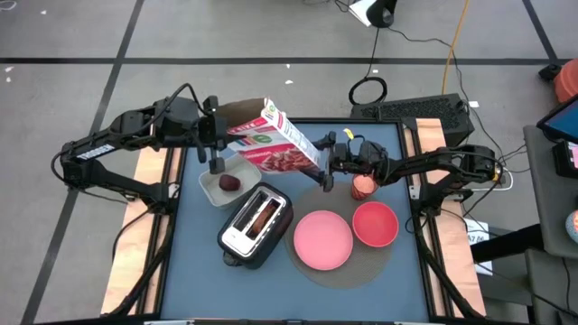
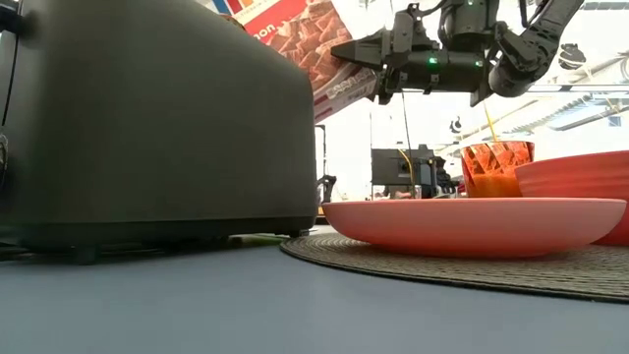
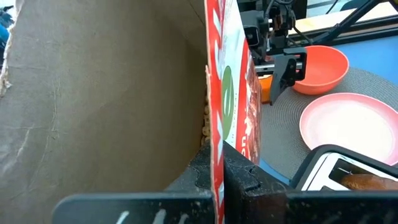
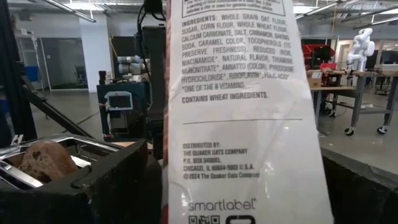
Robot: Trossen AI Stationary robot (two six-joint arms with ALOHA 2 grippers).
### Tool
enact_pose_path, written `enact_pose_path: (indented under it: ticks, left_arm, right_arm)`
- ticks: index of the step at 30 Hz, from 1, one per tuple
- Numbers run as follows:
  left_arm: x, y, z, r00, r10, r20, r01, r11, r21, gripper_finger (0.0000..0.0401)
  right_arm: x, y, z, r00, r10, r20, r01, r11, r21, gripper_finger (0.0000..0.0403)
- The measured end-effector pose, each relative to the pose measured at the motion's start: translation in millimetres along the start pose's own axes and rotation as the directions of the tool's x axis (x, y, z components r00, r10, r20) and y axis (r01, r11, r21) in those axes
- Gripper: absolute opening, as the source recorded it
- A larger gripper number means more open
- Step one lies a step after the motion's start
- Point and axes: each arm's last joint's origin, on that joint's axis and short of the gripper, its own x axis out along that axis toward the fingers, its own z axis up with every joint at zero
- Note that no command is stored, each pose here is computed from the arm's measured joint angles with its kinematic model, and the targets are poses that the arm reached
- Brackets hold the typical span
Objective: Arrange a breakfast setting
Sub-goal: Pour the cereal from the cereal box into the red bowl
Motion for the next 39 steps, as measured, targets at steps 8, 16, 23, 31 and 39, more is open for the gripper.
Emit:
enact_pose_path:
  ticks: [8,16,23,31,39]
  left_arm:
    - [0.0,0.0,0.0,1.0,0.0,0.0,0.0,1.0,0.0,0.0]
    - [0.0,0.0,0.0,1.0,0.0,0.0,0.0,1.0,0.0,0.0]
    - [0.0,0.0,0.0,1.0,0.0,0.0,0.0,1.0,0.001,0.0005]
    - [-0.3,0.6,1.8,1.0,0.006,0.019,-0.006,1.0,-0.002,0.0023]
    - [-0.8,2.3,7.4,0.997,0.024,0.077,-0.023,0.999,-0.025,0.0026]
  right_arm:
    - [0.1,0.5,0.0,1.0,-0.003,0.0,0.003,1.0,0.0,0.0312]
    - [0.1,0.5,0.1,1.0,-0.004,0.001,0.004,1.0,0.0,0.0263]
    - [0.0,0.4,0.2,1.0,-0.005,0.003,0.005,1.0,0.0,0.0264]
    - [-0.2,0.4,1.9,1.0,-0.006,0.024,0.006,1.0,-0.003,0.026]
    - [-0.3,0.4,3.0,0.999,-0.007,0.034,0.007,1.0,-0.004,0.0258]
